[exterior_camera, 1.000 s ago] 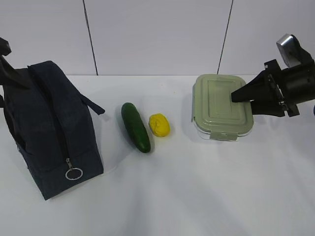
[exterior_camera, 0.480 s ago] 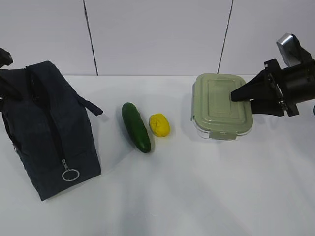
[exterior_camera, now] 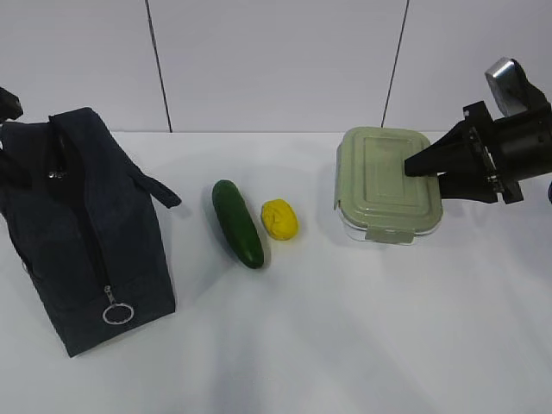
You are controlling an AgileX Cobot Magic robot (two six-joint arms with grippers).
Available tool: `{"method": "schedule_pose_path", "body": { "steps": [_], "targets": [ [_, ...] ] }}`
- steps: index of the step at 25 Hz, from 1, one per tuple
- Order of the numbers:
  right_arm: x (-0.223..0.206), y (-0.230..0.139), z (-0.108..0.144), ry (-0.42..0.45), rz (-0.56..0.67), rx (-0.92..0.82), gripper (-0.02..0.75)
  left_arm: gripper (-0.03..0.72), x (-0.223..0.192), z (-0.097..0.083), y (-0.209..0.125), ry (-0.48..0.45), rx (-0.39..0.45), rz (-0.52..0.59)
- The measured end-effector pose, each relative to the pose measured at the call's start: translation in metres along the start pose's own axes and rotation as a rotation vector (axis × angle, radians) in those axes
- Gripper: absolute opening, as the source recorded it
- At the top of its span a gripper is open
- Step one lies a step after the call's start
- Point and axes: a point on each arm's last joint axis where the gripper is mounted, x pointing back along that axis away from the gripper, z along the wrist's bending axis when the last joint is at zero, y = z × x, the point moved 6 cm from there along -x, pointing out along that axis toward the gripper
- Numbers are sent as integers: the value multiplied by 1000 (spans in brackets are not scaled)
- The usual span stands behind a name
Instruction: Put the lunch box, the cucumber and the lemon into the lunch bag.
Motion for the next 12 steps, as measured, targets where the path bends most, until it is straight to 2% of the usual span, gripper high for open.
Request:
{"method": "schedule_pose_path", "body": {
  "steps": [5, 12],
  "targets": [
    [-4, 0, 4, 11, 3, -2, 379, -4, 10, -12, -1, -34, -47, 43],
    [-25, -8, 23, 43, 55, 23, 379, -4, 31, -34, 11, -61, -121, 59]
  ]
}}
